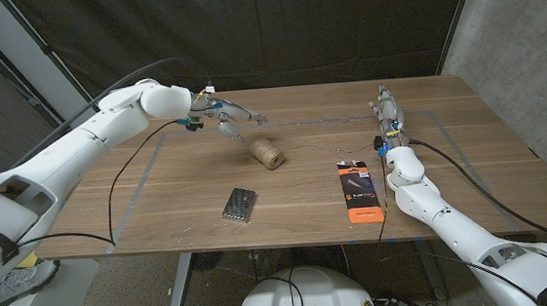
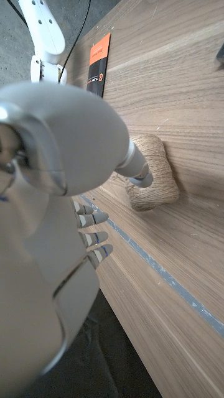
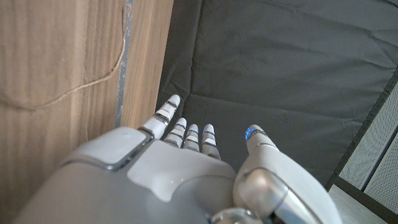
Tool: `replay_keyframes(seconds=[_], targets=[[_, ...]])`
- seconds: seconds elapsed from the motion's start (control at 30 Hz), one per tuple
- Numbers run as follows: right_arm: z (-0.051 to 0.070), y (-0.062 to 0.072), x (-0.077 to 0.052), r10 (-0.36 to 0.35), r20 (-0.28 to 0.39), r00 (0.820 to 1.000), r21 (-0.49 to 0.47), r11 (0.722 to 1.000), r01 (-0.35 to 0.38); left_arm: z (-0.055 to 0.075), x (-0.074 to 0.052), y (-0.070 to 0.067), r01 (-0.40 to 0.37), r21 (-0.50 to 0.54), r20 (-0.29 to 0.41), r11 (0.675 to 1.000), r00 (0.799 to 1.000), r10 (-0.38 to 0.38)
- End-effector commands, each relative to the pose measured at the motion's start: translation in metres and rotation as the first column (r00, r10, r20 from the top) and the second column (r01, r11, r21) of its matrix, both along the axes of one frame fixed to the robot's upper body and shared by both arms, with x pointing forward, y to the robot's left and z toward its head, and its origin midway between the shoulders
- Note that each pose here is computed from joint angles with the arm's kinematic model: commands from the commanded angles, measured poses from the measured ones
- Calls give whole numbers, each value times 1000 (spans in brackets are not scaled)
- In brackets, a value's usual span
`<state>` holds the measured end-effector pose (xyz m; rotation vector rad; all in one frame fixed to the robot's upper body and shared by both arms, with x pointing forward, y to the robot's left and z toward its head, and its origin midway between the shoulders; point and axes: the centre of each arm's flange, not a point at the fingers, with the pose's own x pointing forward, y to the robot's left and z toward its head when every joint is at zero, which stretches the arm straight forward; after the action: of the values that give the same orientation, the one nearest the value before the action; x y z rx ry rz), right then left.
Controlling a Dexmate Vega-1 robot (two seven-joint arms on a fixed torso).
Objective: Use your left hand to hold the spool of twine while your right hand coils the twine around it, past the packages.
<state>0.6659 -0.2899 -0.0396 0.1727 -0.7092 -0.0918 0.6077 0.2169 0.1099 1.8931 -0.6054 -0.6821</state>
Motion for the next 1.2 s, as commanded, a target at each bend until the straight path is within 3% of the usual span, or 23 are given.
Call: replay_keyframes(seconds=[0.03, 1.2], targets=[[-8, -4, -2, -7, -4, 1000, 14, 1000, 7, -7, 0, -7, 7, 21, -2, 1000, 1000, -7], [-21, -24, 5, -16, -5, 1000, 14, 1000, 16, -32, 10, -17, -14, 53, 55, 998, 998, 11]])
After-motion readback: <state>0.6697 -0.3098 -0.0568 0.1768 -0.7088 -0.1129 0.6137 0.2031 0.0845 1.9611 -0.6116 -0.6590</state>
